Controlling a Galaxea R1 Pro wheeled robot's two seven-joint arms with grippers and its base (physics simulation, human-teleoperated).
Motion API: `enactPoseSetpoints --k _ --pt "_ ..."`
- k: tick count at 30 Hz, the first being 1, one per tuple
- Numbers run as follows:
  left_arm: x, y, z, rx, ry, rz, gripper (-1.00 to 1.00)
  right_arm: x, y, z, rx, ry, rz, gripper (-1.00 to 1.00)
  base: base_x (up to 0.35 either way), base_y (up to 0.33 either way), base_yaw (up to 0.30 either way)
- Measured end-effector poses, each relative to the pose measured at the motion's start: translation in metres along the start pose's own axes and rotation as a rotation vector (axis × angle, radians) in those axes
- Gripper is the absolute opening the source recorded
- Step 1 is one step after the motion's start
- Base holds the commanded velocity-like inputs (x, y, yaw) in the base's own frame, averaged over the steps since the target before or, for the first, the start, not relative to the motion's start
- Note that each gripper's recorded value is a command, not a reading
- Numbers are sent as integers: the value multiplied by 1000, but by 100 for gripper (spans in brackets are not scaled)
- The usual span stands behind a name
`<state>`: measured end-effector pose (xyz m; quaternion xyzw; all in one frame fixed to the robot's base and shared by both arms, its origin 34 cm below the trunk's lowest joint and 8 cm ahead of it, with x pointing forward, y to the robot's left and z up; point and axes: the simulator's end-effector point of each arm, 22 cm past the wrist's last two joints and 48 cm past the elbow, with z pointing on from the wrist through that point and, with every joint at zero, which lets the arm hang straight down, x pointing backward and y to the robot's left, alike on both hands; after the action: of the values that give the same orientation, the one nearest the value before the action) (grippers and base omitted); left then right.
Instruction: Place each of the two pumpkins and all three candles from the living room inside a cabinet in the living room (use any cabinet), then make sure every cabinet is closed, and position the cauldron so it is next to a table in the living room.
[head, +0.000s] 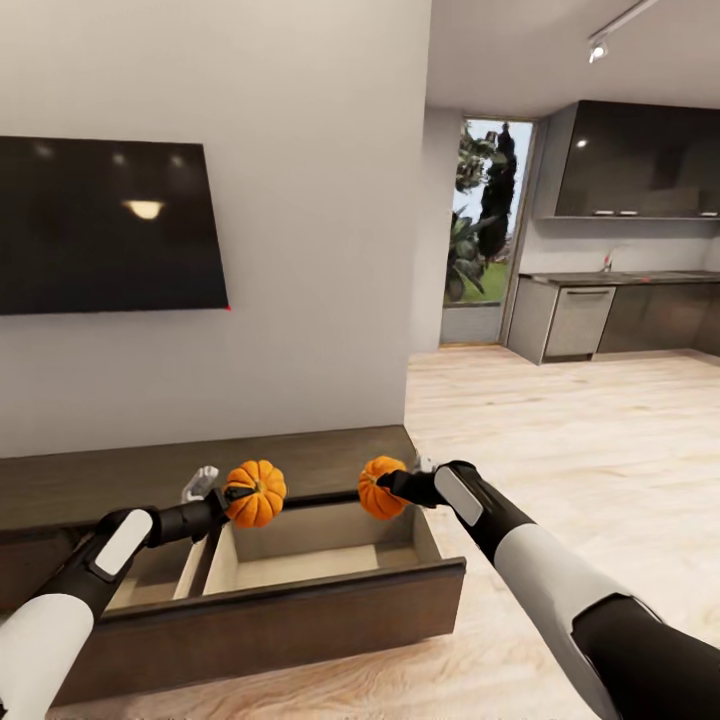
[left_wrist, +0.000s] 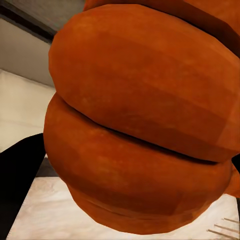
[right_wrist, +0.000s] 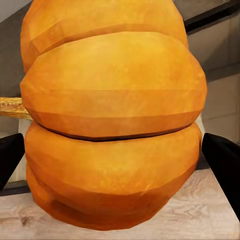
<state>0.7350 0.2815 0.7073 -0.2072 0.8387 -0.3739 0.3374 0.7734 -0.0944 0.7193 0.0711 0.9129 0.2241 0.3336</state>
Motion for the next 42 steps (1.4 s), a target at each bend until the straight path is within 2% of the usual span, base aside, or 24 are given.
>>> enactPoseSetpoints --k 8,14,19,23,28,42 --pt "19 10 16 -17 11 38 -100 12 5 12 -11 -20 -19 -100 0 0 0" --pt "19 19 21 -19 -22 52 -100 25 9 21 -20 -16 -30 -100 0 0 0" --pt "26 41 32 -112 -45 59 -100 38 14 30 -21 -19 -75 -100 0 0 0" --pt "30 42 41 -121 -71 62 -100 43 12 35 -22 -29 -81 -100 0 0 0" --pt "34 53 45 -153 -76 116 -100 47 7 40 -21 -46 -83 -100 0 0 0" --pt "37 63 53 -139 -123 157 -100 59 -5 56 -25 -90 -78 -100 0 0 0"
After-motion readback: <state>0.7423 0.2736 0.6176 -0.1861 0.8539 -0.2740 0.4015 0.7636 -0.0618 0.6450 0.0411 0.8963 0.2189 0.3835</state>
